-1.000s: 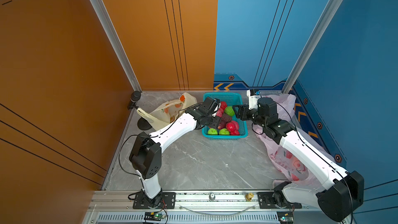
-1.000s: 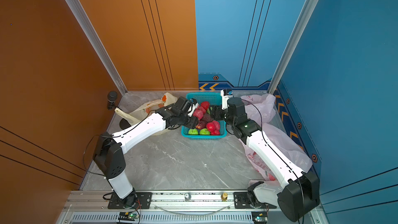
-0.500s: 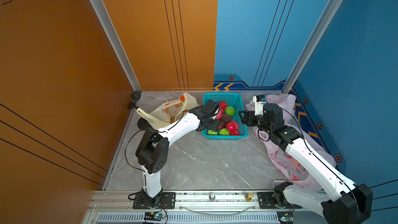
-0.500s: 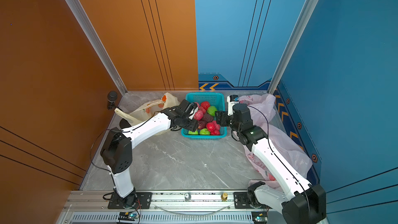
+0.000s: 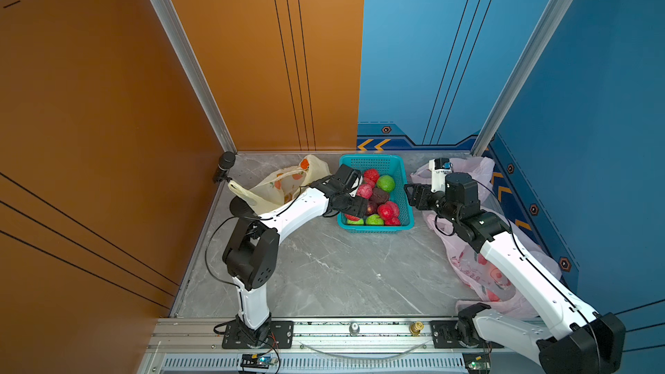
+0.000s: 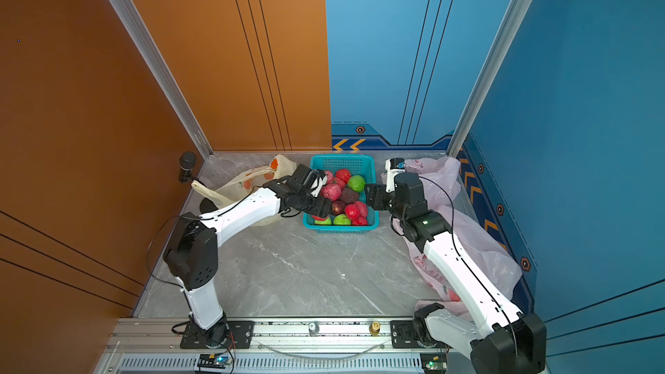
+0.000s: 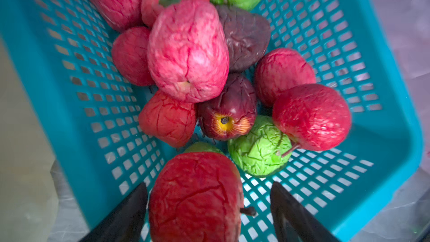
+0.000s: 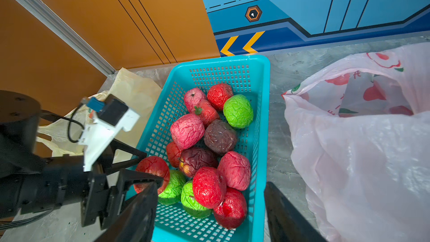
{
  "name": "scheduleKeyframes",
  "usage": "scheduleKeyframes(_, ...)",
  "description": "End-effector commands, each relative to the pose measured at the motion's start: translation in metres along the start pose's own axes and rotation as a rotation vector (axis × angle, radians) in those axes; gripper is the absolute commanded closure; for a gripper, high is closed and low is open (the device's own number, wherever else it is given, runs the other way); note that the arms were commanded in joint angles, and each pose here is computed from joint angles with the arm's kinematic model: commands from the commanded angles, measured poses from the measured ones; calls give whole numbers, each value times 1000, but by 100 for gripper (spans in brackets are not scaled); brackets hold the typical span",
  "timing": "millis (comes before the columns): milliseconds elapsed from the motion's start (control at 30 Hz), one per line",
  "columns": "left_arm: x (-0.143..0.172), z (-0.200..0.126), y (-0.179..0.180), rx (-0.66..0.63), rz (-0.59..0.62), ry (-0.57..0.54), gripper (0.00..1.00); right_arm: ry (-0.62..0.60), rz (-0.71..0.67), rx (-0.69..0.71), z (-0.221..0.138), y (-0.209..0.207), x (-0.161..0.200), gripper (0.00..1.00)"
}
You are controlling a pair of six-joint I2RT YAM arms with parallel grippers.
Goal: Untie the knot of a plastic bag & take out the apple
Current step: Place the apple in the basket, then reset both arms
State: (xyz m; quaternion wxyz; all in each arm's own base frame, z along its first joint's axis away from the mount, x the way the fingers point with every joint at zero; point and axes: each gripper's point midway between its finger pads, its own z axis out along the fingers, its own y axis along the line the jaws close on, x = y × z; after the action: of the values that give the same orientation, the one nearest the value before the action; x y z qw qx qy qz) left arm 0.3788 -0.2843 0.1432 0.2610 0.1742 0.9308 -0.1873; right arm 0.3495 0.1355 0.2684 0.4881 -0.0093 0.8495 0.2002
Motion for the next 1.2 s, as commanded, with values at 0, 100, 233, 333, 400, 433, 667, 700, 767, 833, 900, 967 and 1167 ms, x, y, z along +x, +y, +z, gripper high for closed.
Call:
scheduleKeyframes(0, -47, -63, -15, 165, -32, -252, 17, 39, -4, 7, 0, -7, 12, 26)
scheduleKeyframes(100, -73, -121, 2, 199, -63, -491, 17, 36, -1, 0, 0, -8, 10, 24)
scheduleKeyframes(233, -67, -168, 70, 27, -133, -692, 2, -48, -48, -26, -13, -4, -5, 16)
scheduleKeyframes(333, -49, -176, 130, -165, -196, -715, 2, -156, -93, 64, -25, -21, -14, 1)
scheduleKeyframes(400, -32, -175, 174, -339, -246, -692, 2, -155, -123, 163, -27, -41, -11, 0)
scheduleKeyframes(433, -21, -175, 196, -440, -258, -674, 2, -141, -133, 207, -25, -52, -8, 0)
scheduleKeyframes(667, 41, -148, 254, -807, -87, -622, 2, -40, -154, 342, 1, -102, 25, 0)
scheduleKeyframes(700, 49, -143, 260, -808, -103, -615, 2, -29, -151, 345, 4, -105, 28, 0)
scheduleKeyframes(767, 66, -133, 270, -792, -152, -597, 2, -15, -142, 346, 11, -110, 34, 0)
scheduleKeyframes(833, 75, -129, 275, -806, -166, -631, 2, -23, -146, 354, 16, -114, 34, 0)
scheduleKeyframes(900, 81, -127, 277, -817, -153, -678, 2, -47, -163, 369, 20, -121, 35, 0)
scheduleKeyframes(967, 87, -120, 279, -817, -148, -705, 2, -94, -177, 387, 25, -131, 34, 0)
scheduleKeyframes(1167, 91, -97, 266, -791, -43, -738, 2, -236, -196, 420, 45, -164, 44, 0)
